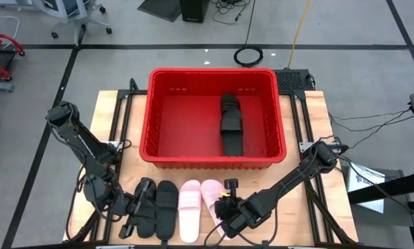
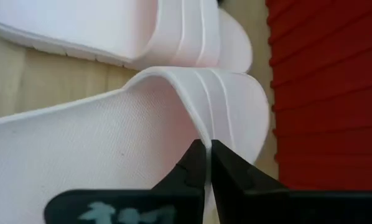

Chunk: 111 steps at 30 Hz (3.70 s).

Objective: Pick and place slides into bin
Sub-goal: Put the right pink slide into the red bin

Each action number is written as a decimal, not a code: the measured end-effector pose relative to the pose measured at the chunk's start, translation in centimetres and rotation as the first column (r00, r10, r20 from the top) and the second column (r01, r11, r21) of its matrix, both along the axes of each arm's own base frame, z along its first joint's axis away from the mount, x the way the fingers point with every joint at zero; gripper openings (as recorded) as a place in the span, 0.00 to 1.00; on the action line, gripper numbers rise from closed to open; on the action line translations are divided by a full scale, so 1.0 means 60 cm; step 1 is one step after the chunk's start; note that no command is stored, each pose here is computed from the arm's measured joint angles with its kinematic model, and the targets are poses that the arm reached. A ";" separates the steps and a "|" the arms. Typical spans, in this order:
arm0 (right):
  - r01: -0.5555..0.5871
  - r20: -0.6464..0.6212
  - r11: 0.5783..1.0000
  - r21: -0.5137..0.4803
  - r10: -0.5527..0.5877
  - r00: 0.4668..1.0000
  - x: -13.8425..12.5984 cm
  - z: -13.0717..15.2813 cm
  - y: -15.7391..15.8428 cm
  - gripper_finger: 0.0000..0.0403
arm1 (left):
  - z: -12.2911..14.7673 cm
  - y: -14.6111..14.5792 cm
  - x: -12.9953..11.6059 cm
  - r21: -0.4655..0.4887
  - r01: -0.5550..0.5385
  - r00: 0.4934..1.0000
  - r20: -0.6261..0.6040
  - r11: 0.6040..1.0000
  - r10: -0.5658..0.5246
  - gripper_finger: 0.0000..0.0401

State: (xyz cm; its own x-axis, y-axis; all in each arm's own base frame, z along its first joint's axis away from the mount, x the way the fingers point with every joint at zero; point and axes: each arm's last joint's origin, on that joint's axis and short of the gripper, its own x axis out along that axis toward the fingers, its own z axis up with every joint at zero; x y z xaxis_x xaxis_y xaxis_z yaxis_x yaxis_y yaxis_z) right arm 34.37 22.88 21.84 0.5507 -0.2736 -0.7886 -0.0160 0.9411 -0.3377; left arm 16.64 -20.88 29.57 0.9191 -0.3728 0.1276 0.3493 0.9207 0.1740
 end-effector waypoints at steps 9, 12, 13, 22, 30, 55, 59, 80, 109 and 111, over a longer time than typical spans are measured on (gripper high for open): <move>-0.076 0.108 0.997 0.033 0.072 0.992 -0.006 0.056 -0.001 0.00 | 0.029 0.029 -0.013 -0.119 -0.150 0.989 -0.007 0.982 0.150 0.37; -0.141 0.153 0.990 0.017 0.137 0.979 -0.008 0.081 -0.002 0.00 | 0.046 0.043 -0.022 -0.140 -0.167 0.985 0.016 0.976 0.171 0.37; -0.159 0.169 0.987 0.013 0.154 0.973 -0.011 0.092 -0.004 0.00 | 0.052 0.048 -0.025 -0.140 -0.170 0.984 0.027 0.975 0.176 0.37; -0.209 0.308 0.978 0.007 0.197 0.931 -0.050 0.203 -0.053 0.00 | 0.102 0.128 -0.055 -0.140 -0.351 0.928 0.078 0.926 0.364 0.37; -0.216 0.395 0.973 -0.078 0.229 0.890 -0.084 0.288 -0.129 0.00 | 0.133 0.222 -0.094 -0.166 -0.473 0.864 0.103 0.865 0.492 0.37; 0.306 0.344 0.921 -0.243 -0.213 0.914 -0.018 0.248 -0.479 0.00 | 0.140 0.324 -0.104 -0.147 -0.669 0.705 0.186 0.728 0.685 0.37; 0.336 0.346 0.907 -0.254 -0.239 0.907 -0.012 0.216 -0.505 0.00 | 0.132 0.337 -0.079 -0.136 -0.673 0.708 0.165 0.727 0.687 0.37; 0.436 0.255 0.840 -0.323 -0.367 0.895 0.054 0.063 -0.590 0.00 | 0.114 0.387 -0.022 -0.081 -0.737 0.660 0.132 0.671 0.740 0.37; 0.441 0.183 0.879 -0.181 -0.410 0.893 0.084 -0.021 -0.587 0.00 | 0.111 0.386 -0.021 -0.040 -0.729 0.674 0.134 0.684 0.726 0.37; 0.445 0.192 0.877 -0.182 -0.412 0.891 0.082 -0.026 -0.590 0.00 | 0.111 0.385 -0.020 -0.037 -0.720 0.684 0.137 0.693 0.717 0.37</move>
